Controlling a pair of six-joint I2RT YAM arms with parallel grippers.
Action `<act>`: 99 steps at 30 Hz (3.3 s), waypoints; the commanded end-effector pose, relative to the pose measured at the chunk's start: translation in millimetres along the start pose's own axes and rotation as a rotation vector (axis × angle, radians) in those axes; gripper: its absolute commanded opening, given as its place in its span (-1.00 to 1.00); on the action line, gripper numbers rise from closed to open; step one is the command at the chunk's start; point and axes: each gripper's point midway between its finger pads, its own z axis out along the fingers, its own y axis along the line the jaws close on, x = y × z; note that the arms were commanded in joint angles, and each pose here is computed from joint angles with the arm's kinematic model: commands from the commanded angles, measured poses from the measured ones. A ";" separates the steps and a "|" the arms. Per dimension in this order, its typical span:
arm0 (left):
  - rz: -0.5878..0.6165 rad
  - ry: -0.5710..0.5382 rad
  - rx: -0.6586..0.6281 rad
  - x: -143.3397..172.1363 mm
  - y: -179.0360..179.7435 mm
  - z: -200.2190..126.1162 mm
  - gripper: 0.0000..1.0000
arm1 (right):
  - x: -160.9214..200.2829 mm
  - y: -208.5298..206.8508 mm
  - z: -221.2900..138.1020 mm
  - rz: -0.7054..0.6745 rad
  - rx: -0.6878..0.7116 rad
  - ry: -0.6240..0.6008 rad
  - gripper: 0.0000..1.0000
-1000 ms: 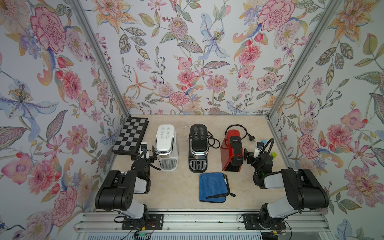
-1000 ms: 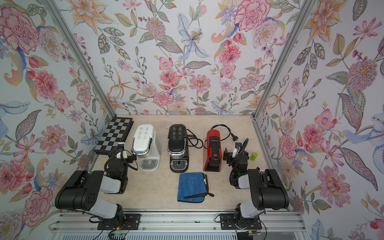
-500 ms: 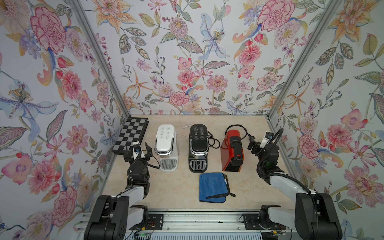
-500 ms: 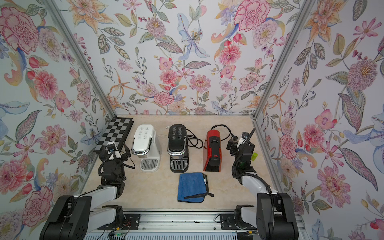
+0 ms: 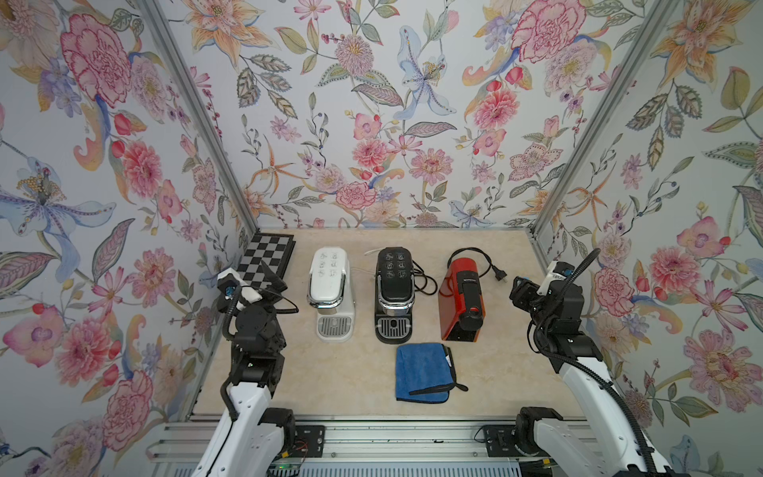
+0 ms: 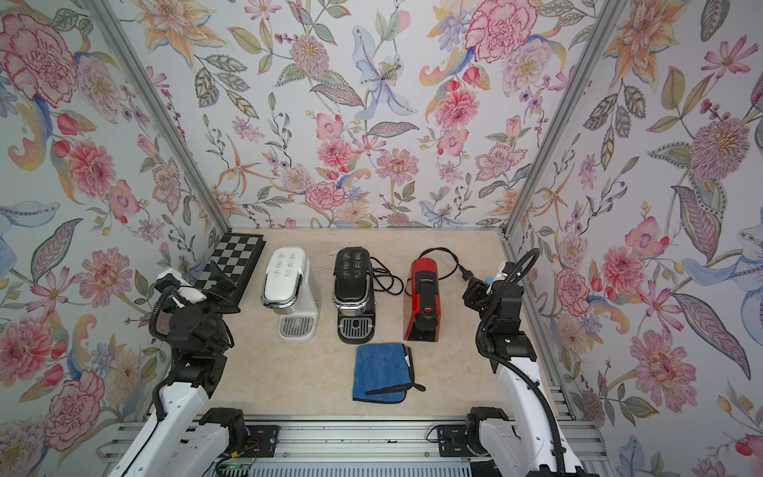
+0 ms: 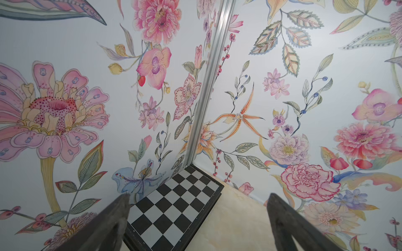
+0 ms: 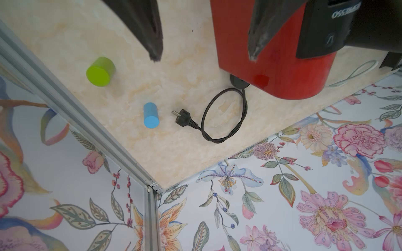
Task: Wipe the surface of a coffee machine
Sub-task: Pick up the cleaning item at the center of the board.
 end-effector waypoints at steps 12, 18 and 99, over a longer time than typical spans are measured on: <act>-0.142 0.240 0.441 -13.2 -89.4 -12.6 0.98 | 87.1 171.6 -108.2 -0.391 -0.485 0.327 0.25; -0.141 0.274 0.493 -17.3 -97.2 -22.9 0.98 | 160.7 174.0 -113.7 -0.497 -0.422 0.442 0.28; -0.089 0.588 1.041 11.9 -294.1 -133.4 0.68 | 41.7 175.3 -102.5 -0.414 -0.370 0.192 -1.00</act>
